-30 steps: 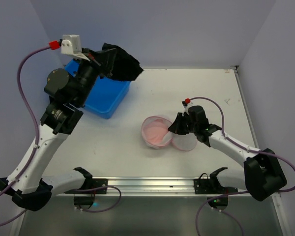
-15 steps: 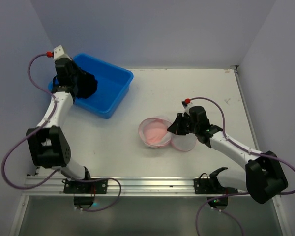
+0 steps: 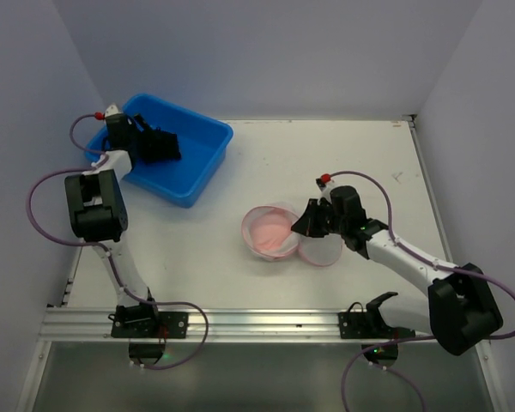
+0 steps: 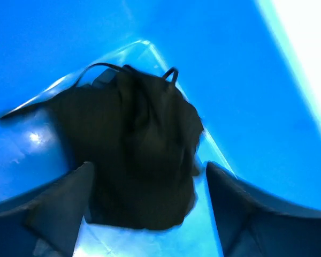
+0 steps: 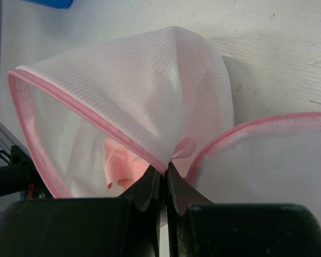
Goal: Unzip the laundry bag and remove the bra
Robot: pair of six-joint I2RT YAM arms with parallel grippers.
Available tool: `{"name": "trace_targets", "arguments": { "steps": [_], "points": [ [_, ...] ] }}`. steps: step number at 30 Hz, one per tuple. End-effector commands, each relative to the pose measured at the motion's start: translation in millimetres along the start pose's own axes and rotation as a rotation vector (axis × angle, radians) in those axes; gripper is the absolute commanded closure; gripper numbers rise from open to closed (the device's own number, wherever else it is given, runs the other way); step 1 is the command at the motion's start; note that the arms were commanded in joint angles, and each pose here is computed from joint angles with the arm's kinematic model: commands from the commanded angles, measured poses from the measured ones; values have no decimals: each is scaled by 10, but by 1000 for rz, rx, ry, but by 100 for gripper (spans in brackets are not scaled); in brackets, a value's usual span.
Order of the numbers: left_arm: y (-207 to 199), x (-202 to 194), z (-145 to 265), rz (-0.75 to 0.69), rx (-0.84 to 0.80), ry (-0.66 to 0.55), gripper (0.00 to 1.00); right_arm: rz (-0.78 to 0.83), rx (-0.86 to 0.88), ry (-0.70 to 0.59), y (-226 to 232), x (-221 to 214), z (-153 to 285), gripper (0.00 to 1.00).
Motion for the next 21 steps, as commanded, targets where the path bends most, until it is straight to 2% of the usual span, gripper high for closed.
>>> {"name": "trace_targets", "arguments": {
  "steps": [1, 2, 3, 5, 6, 8, 9, 11, 12, 13, 14, 15, 16, 17, 21],
  "points": [
    [-232, 474, 260, 31, -82, -122, 8, 33, 44, -21, 86, 97, -31, 100],
    [-257, 488, 330, 38, -87, -124, 0, 35, 45, -22, 95, 111, -37, 100],
    [-326, 599, 498, 45, -103, -146, 0, 39, 47, -24, 109, 135, -44, 100],
    [-425, 532, 676, 59, -142, -123, 0, 48, 47, -28, 118, 165, -53, 100],
    [-542, 671, 914, 55, -172, -159, 0, 47, 38, -26, 115, 185, -68, 100],
    [-747, 541, 1157, 25, -208, -139, 0, 48, 24, -30, 107, 222, -91, 100],
    [-903, 650, 1450, 13, -244, -180, 0, 46, 27, -34, 129, 248, -100, 100],
    [-1208, 326, 1711, -25, -306, -125, 0, 36, 25, -34, 134, 266, -124, 100],
    [-1388, 321, 1995, -35, -365, -148, 0, 34, 29, -39, 150, 288, -131, 100],
    [-1455, 44, 2071, -44, -393, -96, 0, 30, 25, -38, 141, 295, -144, 100],
    [-1719, -185, 2264, -77, -468, -64, 1, 25, 26, -37, 151, 300, -152, 100],
    [-1832, -261, 2486, -93, -513, -74, 2, 28, 37, -37, 181, 313, -156, 100],
    [-1868, -499, 2557, -107, -520, -43, 3, 28, 36, -38, 178, 320, -161, 100],
    [-2108, -772, 2779, -147, -600, -1, 5, 28, 36, -34, 179, 308, -168, 100],
    [-2366, -1527, 3249, -260, -691, 145, 14, 37, 42, -36, 210, 309, -156, 100]
  ]
}}
Point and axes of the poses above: each gripper's point midway between its finger pads, its own z axis back along the fingers, its own y axis along the line the jaws close on, x = y × z, the point moved 2 cm from there along z, back along the fingers, and after that the axes turned 6 degrees about -z, right-handed, at the moved point
